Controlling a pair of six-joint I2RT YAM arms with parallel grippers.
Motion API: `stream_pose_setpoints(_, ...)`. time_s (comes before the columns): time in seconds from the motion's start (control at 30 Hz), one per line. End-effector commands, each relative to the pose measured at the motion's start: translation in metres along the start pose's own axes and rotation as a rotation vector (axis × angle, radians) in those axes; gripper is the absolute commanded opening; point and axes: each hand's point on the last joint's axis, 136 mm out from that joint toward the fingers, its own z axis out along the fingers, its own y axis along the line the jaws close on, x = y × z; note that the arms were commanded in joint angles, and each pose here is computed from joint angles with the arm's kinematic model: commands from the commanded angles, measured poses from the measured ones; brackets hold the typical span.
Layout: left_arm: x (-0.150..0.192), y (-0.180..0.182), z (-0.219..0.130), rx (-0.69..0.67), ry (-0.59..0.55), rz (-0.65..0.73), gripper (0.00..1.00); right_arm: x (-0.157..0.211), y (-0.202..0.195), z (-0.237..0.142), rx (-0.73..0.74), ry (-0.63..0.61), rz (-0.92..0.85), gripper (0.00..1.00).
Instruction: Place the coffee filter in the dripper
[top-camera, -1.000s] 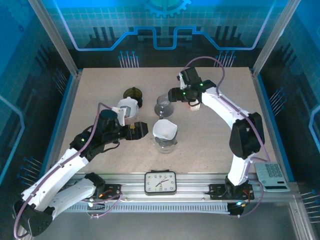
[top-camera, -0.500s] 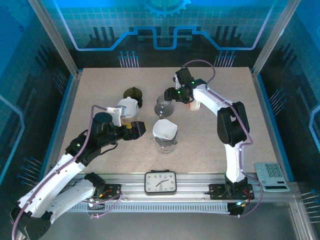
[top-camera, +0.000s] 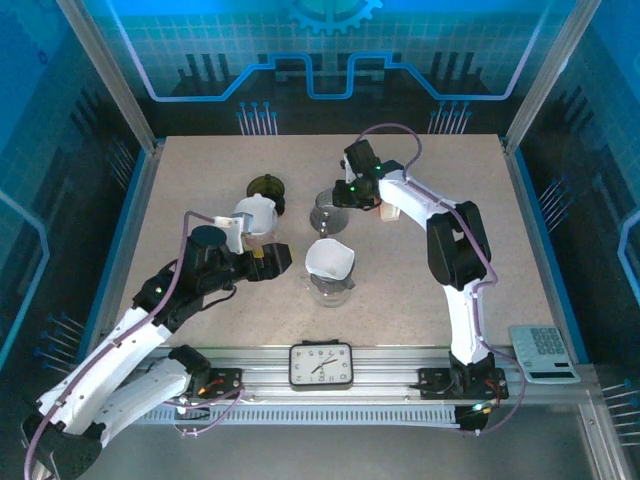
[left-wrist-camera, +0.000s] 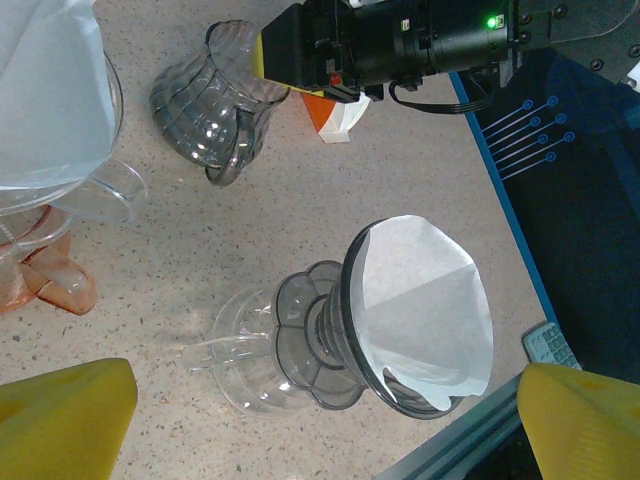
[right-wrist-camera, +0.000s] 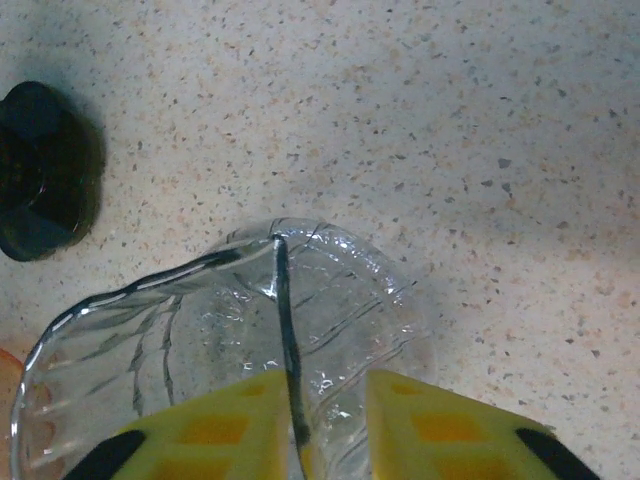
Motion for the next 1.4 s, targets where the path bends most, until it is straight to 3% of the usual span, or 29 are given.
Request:
stream_pose_setpoints(0.0, 0.003, 0.002, -0.001, 0.010, -0.001, -0.020, 0.99, -0.001, -0.004, -0.019, 0.060, -0.024, -0.025, 0.19)
stream_pose_setpoints(0.17, 0.003, 0.001, -0.001, 0.017, -0.003, -0.022, 0.99, 0.005, -0.014, -0.035, 0.106, -0.045, -0.032, 0.07)
stream_pose_setpoints(0.4, 0.003, -0.001, -0.003, 0.025, -0.003, -0.023, 0.99, 0.018, -0.033, -0.061, 0.174, -0.071, -0.027, 0.02)
stream_pose_setpoints(0.6, 0.004, 0.000, -0.005, 0.028, -0.014, -0.027, 0.99, 0.042, -0.061, -0.092, 0.262, -0.079, -0.011, 0.02)
stream_pose_setpoints(0.9, 0.006, 0.001, -0.004, 0.035, -0.015, -0.033, 0.99, 0.106, -0.098, -0.126, 0.332, -0.064, 0.044, 0.03)
stream_pose_setpoints(1.37, 0.010, 0.004, -0.002, 0.032, -0.007, -0.035, 0.99, 0.165, -0.127, -0.139, 0.405, -0.024, 0.084, 0.08)
